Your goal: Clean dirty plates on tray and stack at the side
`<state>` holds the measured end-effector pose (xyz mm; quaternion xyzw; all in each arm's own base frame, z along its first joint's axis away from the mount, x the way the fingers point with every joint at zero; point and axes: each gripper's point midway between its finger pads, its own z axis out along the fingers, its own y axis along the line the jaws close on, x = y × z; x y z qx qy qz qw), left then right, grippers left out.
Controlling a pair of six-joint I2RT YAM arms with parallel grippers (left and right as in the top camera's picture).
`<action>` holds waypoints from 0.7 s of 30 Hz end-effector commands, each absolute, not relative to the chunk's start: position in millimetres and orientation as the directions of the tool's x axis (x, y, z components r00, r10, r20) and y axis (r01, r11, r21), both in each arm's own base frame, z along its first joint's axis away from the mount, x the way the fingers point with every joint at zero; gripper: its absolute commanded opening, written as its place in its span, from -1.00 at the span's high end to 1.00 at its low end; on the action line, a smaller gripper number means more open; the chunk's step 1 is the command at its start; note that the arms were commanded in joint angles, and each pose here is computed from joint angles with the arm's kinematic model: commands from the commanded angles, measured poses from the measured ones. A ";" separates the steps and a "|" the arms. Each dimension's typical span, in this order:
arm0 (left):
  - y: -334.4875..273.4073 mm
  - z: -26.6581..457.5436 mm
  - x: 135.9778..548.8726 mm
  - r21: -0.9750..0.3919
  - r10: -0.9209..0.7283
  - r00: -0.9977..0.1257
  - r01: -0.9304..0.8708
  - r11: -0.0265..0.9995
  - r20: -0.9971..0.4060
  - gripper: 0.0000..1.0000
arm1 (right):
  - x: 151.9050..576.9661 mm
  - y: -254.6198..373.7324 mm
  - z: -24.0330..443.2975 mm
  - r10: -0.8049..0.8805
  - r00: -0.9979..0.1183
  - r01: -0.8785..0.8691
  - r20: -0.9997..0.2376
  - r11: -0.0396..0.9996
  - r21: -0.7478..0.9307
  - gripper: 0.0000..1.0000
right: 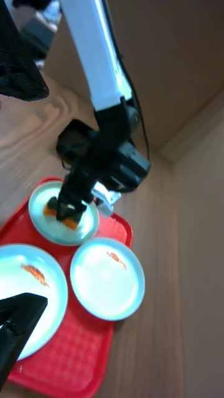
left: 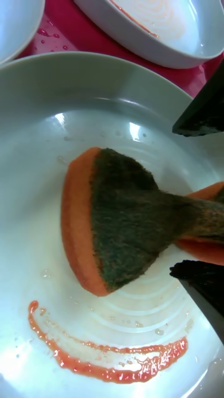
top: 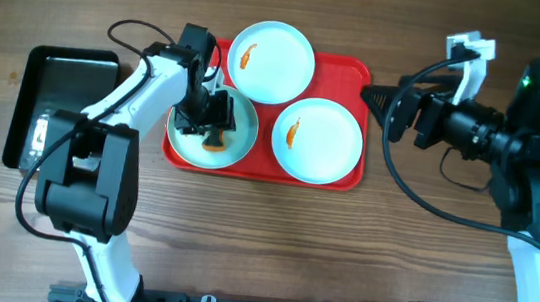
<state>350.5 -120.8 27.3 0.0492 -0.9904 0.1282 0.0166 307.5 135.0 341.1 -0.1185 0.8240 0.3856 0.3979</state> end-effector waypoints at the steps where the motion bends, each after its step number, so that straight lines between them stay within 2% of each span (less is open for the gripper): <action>1: -108.2 89.2 371.5 -0.274 -0.129 -0.990 -0.110 0.955 -0.054 -0.40 | 317.1 153.5 318.7 0.101 -0.722 -0.425 -0.685 0.716 0.554 -0.99; 3: -86.2 127.8 378.7 -0.302 -0.231 -0.965 -0.184 0.935 -0.126 -0.47 | 322.0 164.4 284.7 0.044 -0.814 -0.351 -0.579 0.757 0.551 -0.99; 4: -66.6 143.1 380.9 -0.313 -0.288 -0.944 -0.228 0.922 -0.160 -0.65 | 324.1 171.4 265.2 -0.025 -0.860 -0.338 -0.510 0.776 0.532 -0.99; 5: -50.1 152.8 379.0 -0.317 -0.328 -0.928 -0.263 0.911 -0.174 -0.95 | 329.9 175.1 248.0 -0.094 -0.890 -0.330 -0.446 0.809 0.487 -0.99; 7: -30.4 157.2 372.4 -0.312 -0.376 -0.913 -0.315 0.896 -0.159 -1.00 | 344.9 181.6 228.6 -0.153 -0.914 -0.307 -0.375 0.867 0.393 -1.00; 9: -19.6 153.0 363.9 -0.300 -0.404 -0.907 -0.354 0.886 -0.122 -1.00 | 361.7 219.1 229.4 -0.205 -0.885 -0.385 -0.418 0.827 0.410 -0.99; 11: -14.1 151.8 360.2 -0.286 -0.413 -0.904 -0.370 0.884 -0.110 -1.00 | 386.9 259.6 244.9 -0.206 -0.803 -0.500 -0.559 0.744 0.444 -1.00; 13: -13.7 151.8 360.3 -0.285 -0.416 -0.903 -0.373 0.883 -0.110 -1.00 | 403.7 276.3 245.0 -0.203 -0.759 -0.542 -0.618 0.722 0.429 -0.98; 16: -13.6 151.7 360.1 -0.283 -0.412 -0.904 -0.369 0.885 -0.111 -1.00 | 420.9 286.2 183.8 -0.239 -0.802 -0.491 -0.548 0.786 0.376 -0.45; 19: -9.3 150.8 360.0 -0.261 -0.415 -0.902 -0.374 0.890 -0.120 -1.00 | 420.3 295.7 124.0 -0.268 -0.858 -0.448 -0.438 0.808 0.383 0.11; 20: -9.4 150.8 360.1 -0.261 -0.414 -0.902 -0.374 0.890 -0.120 -0.99 | 417.2 300.0 107.9 -0.284 -0.868 -0.445 -0.408 0.809 0.383 0.21; 21: -9.5 150.8 360.1 -0.261 -0.414 -0.902 -0.373 0.890 -0.120 -0.99 | 413.6 304.8 93.7 -0.300 -0.874 -0.445 -0.383 0.810 0.382 0.21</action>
